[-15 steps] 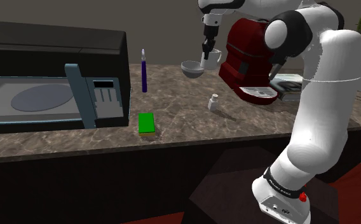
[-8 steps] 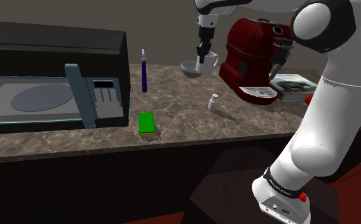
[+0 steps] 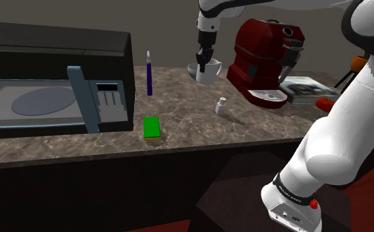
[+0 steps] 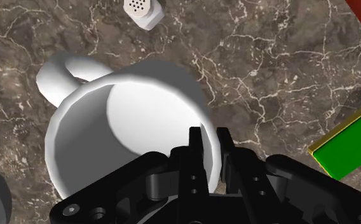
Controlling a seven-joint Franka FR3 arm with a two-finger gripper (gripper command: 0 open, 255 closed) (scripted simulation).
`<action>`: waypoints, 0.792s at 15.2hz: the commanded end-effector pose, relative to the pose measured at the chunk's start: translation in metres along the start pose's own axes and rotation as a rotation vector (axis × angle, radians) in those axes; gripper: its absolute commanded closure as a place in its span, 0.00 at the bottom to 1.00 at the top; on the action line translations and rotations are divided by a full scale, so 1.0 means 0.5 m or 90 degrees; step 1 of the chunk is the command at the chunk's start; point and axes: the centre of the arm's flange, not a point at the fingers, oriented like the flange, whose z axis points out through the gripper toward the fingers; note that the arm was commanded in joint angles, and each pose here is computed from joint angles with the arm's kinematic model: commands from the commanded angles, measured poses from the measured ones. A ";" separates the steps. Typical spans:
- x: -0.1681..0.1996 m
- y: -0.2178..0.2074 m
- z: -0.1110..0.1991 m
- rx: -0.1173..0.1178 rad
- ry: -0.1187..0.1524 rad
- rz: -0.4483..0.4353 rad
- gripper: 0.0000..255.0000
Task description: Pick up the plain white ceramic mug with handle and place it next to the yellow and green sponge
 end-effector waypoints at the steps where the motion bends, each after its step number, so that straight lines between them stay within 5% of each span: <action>1: -0.010 -0.051 -0.002 0.000 0.000 0.001 1.00; 8: -0.038 -0.234 -0.001 0.000 0.000 0.001 1.00; 12: -0.038 -0.242 0.031 0.000 0.000 0.001 1.00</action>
